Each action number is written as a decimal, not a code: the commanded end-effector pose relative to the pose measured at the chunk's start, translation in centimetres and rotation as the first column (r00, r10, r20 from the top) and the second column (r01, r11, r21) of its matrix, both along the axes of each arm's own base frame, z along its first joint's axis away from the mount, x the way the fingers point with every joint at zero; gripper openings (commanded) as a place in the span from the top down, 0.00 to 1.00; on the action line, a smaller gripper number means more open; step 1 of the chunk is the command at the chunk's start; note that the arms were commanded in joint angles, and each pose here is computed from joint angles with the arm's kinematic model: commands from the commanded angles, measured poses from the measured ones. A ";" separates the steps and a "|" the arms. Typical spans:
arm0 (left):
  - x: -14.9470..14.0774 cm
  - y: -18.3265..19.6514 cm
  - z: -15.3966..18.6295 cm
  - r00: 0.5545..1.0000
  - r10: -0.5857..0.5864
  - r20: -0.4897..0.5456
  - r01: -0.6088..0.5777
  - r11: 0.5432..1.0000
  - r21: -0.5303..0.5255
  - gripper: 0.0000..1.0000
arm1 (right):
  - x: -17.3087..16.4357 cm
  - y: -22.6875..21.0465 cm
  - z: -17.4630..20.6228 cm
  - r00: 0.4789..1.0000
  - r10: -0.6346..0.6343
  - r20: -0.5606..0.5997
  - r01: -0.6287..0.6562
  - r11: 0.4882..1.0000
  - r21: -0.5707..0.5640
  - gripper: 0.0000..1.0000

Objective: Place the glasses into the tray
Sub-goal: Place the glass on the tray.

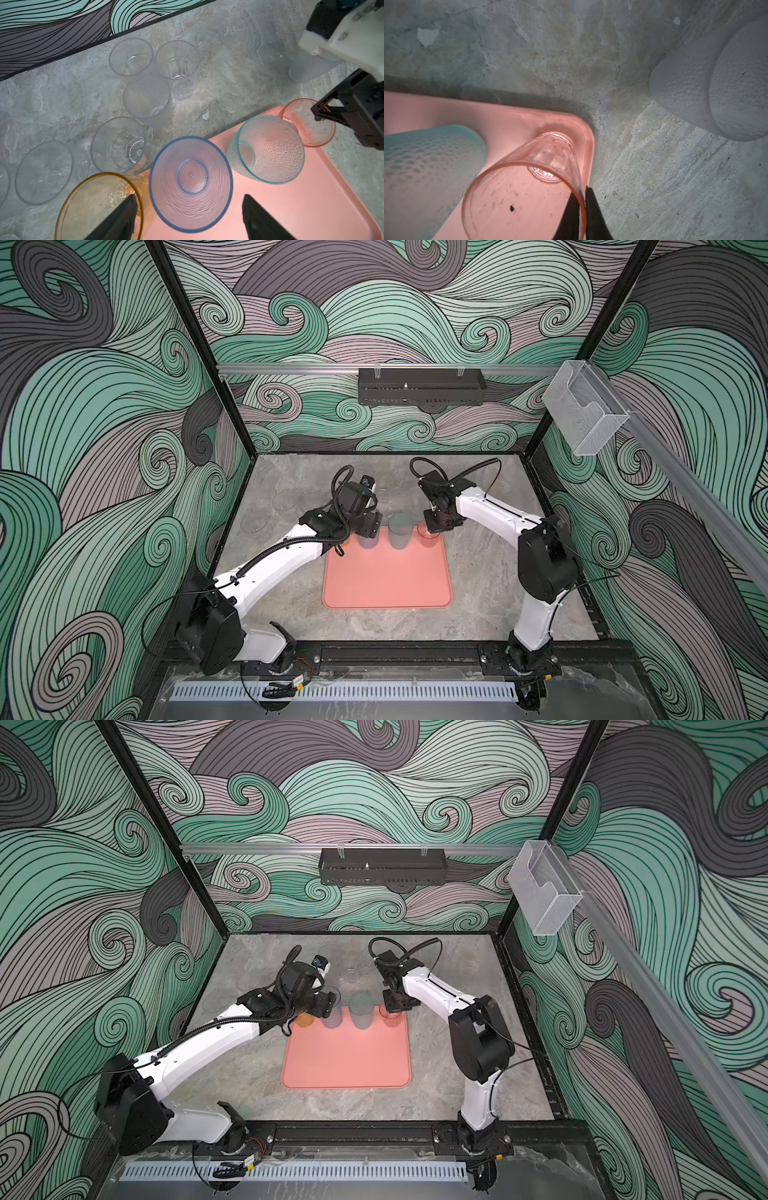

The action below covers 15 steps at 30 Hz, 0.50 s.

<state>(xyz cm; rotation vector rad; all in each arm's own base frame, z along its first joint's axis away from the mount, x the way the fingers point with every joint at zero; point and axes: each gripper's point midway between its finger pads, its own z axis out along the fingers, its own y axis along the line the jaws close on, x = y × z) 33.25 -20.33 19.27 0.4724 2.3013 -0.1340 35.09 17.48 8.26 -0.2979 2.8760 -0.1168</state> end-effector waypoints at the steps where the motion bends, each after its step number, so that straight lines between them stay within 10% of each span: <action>1: 0.1 0.3 0.4 1.000 0.012 0.008 -0.012 1.000 -0.004 0.18 | 0.3 -0.1 0.9 1.000 0.004 0.024 -0.004 1.000 0.008 0.83; 15: 0.4 2.3 4.3 1.000 0.026 0.010 -0.026 1.000 0.012 0.21 | 2.1 0.8 10.4 0.973 -0.092 0.212 0.058 0.985 0.163 0.56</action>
